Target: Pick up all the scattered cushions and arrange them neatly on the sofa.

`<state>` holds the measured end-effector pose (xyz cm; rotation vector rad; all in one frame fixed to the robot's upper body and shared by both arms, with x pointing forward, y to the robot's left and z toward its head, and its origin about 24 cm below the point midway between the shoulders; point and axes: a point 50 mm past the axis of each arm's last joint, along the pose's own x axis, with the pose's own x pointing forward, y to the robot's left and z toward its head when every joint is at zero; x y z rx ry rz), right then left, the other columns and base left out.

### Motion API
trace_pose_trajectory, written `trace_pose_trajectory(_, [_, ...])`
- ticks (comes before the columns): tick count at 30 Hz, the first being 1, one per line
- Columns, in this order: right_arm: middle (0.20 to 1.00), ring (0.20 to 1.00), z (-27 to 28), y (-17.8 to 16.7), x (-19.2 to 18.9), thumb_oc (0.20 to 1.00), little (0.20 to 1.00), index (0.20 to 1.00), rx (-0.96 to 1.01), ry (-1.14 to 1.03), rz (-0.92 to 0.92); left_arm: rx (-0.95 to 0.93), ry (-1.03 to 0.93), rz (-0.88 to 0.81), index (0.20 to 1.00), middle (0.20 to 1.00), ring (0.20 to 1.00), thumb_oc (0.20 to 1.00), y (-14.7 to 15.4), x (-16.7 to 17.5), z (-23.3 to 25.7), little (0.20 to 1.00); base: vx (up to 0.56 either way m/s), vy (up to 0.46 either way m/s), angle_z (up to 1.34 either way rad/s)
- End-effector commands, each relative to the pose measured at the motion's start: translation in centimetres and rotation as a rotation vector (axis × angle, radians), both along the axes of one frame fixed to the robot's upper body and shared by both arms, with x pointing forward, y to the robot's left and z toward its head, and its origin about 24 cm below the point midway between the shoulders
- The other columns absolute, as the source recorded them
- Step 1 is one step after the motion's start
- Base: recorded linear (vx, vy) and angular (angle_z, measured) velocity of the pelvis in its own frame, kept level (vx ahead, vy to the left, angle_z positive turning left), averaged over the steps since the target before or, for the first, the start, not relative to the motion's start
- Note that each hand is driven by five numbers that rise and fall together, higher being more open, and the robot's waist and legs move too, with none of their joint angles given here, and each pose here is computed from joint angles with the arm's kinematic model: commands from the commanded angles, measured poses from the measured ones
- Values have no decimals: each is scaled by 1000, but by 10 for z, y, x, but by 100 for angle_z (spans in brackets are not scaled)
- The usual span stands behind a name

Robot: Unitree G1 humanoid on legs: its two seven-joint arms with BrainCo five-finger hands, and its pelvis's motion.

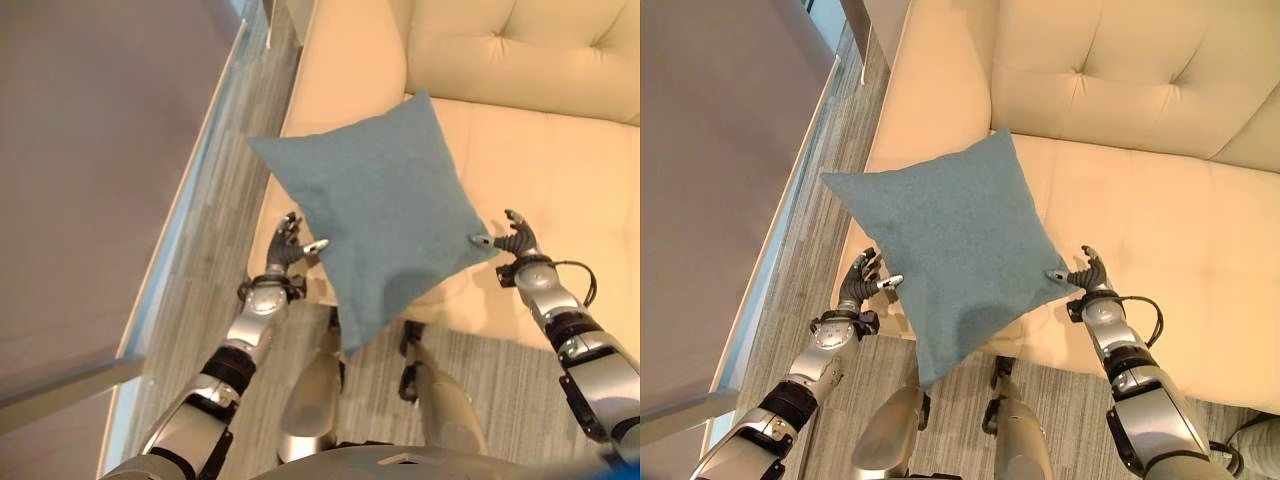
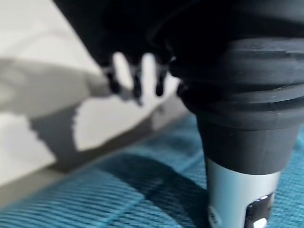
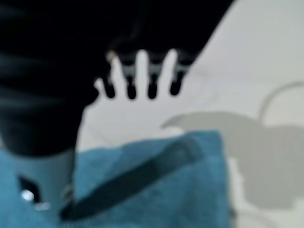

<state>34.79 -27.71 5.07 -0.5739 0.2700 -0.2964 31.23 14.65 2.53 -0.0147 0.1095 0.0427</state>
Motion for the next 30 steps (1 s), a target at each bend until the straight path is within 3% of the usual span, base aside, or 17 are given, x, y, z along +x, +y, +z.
trace_pose_trajectory(1, [1000,1000,31,-19,6,1000,1000,1000,-95,-85,-14,-35,-111,-16,1000,1000,1000,1000,-11,7,21,1000,0,0,0])
trace_pose_trajectory(5, [1000,1000,49,-20,14,1000,1000,1000,-74,-123,-9,-21,-123,-45,1000,1000,1000,1000,-18,9,25,1000,9,-5,0])
trace_pose_trajectory(9, [1000,1000,67,-4,27,1000,1000,1000,63,-179,63,13,-107,-118,1000,1000,1000,1000,-30,4,20,1000,32,-20,1])
trace_pose_trajectory(16, [1000,1000,69,14,38,1000,1000,1000,97,-151,119,35,-130,-183,1000,1000,1000,1000,-45,6,25,1000,0,0,0])
trace_pose_trajectory(23, [1000,1000,53,65,47,1000,1000,1000,161,-103,242,12,-290,-258,1000,1000,1000,1000,-75,12,65,1000,-2,-2,1])
trace_pose_trajectory(26, [1000,1000,38,102,44,1000,1000,1000,347,-118,302,-15,-357,-256,1000,1000,1000,1000,-84,16,84,1000,0,0,0])
trace_pose_trajectory(27, [630,630,35,113,43,630,630,630,391,-118,326,-23,-364,-254,1000,1000,1000,1000,-85,17,86,1000,0,0,0])
trace_pose_trajectory(28, [200,200,35,113,43,200,200,200,391,-118,325,-23,-364,-254,1000,1000,1000,1000,-85,17,86,1000,0,0,0])
trace_pose_trajectory(29, [200,200,35,132,40,200,200,200,503,-151,361,-48,-383,-241,539,539,539,539,-87,18,92,539,0,0,0])
trace_pose_trajectory(30, [200,200,35,138,39,200,200,200,537,-164,373,-56,-390,-237,200,200,200,200,-89,18,94,200,0,0,0])
